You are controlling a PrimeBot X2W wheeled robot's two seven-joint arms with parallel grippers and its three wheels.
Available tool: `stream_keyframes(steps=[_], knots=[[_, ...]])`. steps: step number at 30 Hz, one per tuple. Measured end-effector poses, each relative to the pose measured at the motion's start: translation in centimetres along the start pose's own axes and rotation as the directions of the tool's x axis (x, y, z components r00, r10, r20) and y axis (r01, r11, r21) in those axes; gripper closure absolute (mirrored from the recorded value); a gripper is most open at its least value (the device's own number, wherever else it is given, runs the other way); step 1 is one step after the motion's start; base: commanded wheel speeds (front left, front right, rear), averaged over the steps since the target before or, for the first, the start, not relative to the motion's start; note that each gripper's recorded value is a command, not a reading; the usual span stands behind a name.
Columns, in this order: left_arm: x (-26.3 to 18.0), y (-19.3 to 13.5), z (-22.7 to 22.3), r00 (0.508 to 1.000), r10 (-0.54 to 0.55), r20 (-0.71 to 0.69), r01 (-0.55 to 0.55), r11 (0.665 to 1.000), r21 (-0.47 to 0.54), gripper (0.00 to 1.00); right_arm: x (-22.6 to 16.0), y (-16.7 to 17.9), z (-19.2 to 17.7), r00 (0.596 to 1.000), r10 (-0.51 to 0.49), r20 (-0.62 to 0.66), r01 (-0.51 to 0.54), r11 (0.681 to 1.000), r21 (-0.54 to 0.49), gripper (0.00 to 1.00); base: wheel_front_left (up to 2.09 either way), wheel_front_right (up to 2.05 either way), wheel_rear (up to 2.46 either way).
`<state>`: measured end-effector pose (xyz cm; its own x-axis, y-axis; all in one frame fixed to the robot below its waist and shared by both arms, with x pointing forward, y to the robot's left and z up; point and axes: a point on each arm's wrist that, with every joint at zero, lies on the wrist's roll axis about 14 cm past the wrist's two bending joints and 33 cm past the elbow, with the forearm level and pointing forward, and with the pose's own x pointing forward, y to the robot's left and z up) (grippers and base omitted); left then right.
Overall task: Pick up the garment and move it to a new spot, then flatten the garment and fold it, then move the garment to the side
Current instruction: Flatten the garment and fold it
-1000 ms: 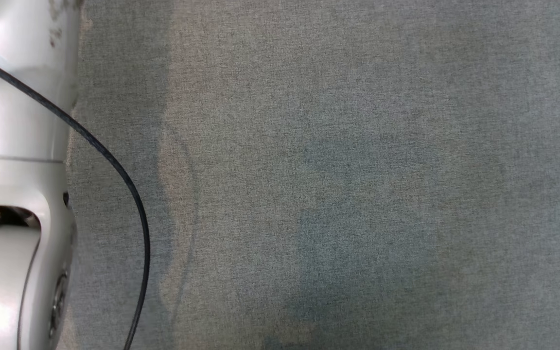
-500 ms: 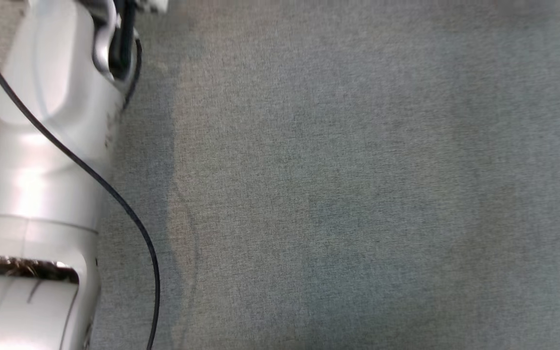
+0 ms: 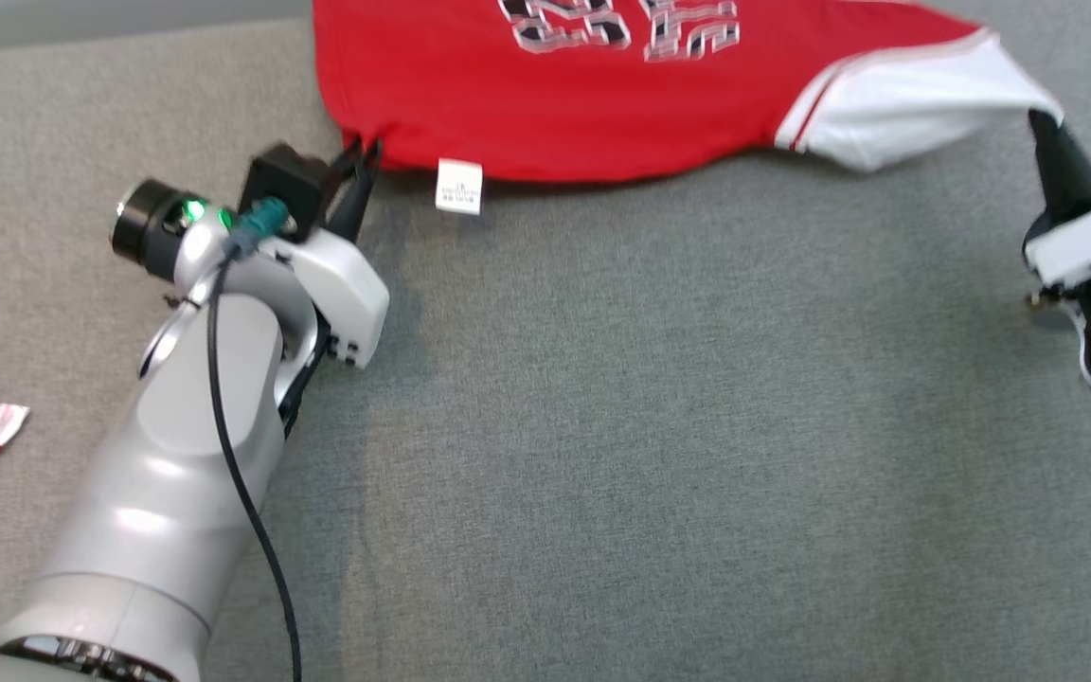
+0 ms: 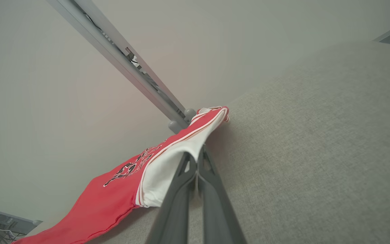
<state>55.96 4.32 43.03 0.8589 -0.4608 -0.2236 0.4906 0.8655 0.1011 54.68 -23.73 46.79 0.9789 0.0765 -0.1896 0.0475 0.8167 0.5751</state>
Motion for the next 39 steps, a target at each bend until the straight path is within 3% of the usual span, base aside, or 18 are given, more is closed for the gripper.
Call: stream_keyframes(steps=[11, 20, 33, 36, 39], knots=[[-4.8, -1.1, -1.1, 0.997, -0.034, -0.064, 0.044, 0.986, 0.164, 1.00, -5.2, -1.3, -1.9, 0.991, -0.048, -0.129, 0.055, 0.997, 0.050, 1.00, 0.00, 0.00, 0.00], [-8.3, -2.2, -2.8, 0.990, -0.061, -0.125, 0.092, 0.961, 0.262, 1.00, -8.7, -2.3, -4.3, 0.962, -0.071, -0.262, 0.077, 0.997, 0.016, 1.00, 0.00, 0.00, 0.00], [-13.4, -3.8, -5.5, 0.976, -0.093, -0.196, 0.150, 0.941, 0.303, 1.00, -13.4, -2.7, -7.2, 0.915, -0.063, -0.398, 0.081, 0.996, 0.029, 1.00, 0.00, 0.00, 0.00], [-15.6, -4.6, -7.0, 0.961, -0.131, -0.246, 0.218, 0.901, 0.374, 1.00, -15.4, -3.0, -7.7, 0.894, -0.057, -0.445, 0.063, 0.998, -0.002, 1.00, 0.00, 0.00, 0.00], [-16.4, -5.1, -7.5, 0.955, -0.142, -0.261, 0.238, 0.892, 0.383, 1.00, -16.2, -3.1, -8.1, 0.882, -0.053, -0.467, 0.062, 0.998, 0.004, 1.00, 0.00, 0.00, 0.00]])
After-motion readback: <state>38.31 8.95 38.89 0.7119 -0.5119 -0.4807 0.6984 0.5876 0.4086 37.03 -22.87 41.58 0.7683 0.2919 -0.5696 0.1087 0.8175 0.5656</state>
